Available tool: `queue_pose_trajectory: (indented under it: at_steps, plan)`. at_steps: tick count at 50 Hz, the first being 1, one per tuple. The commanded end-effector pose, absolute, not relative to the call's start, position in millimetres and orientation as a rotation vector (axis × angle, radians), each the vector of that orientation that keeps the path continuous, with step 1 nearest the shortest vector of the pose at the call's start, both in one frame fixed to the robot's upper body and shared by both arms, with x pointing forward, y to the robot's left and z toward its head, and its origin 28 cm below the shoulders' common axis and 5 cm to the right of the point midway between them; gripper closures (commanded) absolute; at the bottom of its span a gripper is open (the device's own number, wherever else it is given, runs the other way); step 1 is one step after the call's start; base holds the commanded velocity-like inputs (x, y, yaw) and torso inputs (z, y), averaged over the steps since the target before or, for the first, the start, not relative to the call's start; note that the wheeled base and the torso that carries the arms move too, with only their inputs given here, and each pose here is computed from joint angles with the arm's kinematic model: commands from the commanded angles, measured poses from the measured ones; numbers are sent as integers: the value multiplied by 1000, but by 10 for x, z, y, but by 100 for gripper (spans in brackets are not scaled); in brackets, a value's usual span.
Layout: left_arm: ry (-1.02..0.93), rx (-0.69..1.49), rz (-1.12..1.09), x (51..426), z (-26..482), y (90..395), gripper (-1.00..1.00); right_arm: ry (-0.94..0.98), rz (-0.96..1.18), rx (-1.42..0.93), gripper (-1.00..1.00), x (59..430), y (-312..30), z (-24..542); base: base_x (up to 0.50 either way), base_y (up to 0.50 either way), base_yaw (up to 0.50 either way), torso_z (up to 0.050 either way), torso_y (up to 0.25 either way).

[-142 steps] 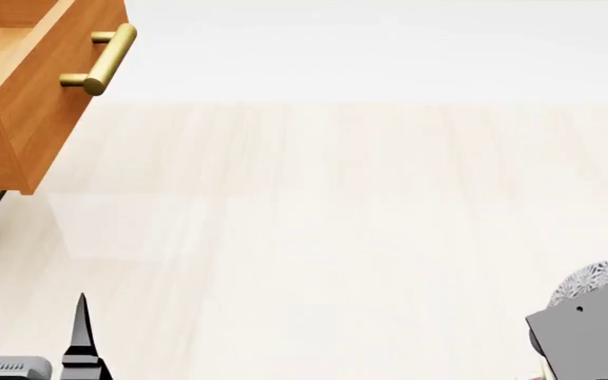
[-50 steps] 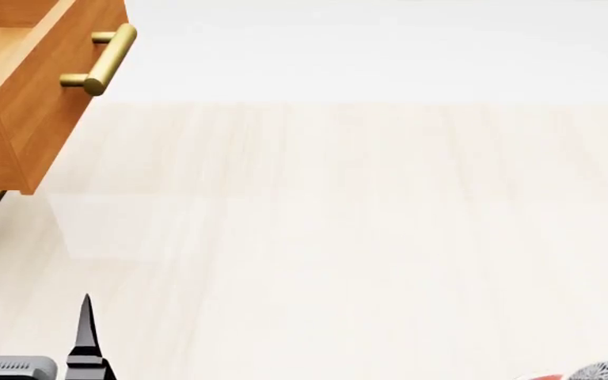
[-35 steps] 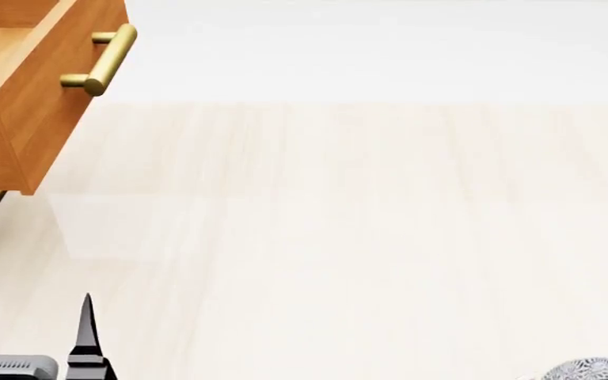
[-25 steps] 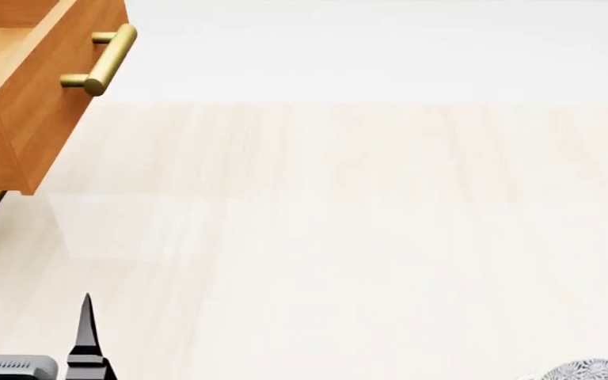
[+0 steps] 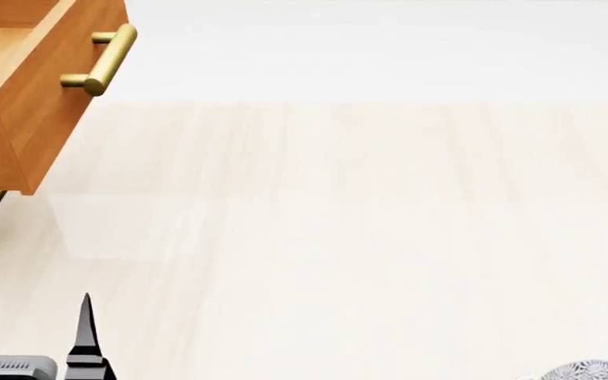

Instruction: Put the bowl on the plate.

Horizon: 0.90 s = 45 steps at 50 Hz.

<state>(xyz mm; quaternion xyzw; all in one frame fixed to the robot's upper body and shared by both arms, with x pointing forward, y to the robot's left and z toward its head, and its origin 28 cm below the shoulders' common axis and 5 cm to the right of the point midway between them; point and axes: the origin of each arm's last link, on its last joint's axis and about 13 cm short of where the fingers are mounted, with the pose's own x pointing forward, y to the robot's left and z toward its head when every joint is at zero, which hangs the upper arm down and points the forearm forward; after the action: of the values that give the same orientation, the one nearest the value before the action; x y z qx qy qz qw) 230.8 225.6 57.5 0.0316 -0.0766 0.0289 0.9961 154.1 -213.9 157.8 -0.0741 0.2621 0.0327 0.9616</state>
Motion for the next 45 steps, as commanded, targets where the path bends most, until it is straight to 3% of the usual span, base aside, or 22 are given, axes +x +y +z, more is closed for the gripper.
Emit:
queue_pose_trajectory:
  at_steps: [1, 45]
  plan:
    - [-155, 63, 58, 2302, 587, 2251, -100, 457, 82, -154, -100, 1497, -2110, 1758, 0, 0, 0, 0, 0]
    - [-159, 63, 57, 2308, 590, 2252, -100, 163, 154, -225, -100, 1486, -1815, 2156, 0, 0, 0, 0, 0]
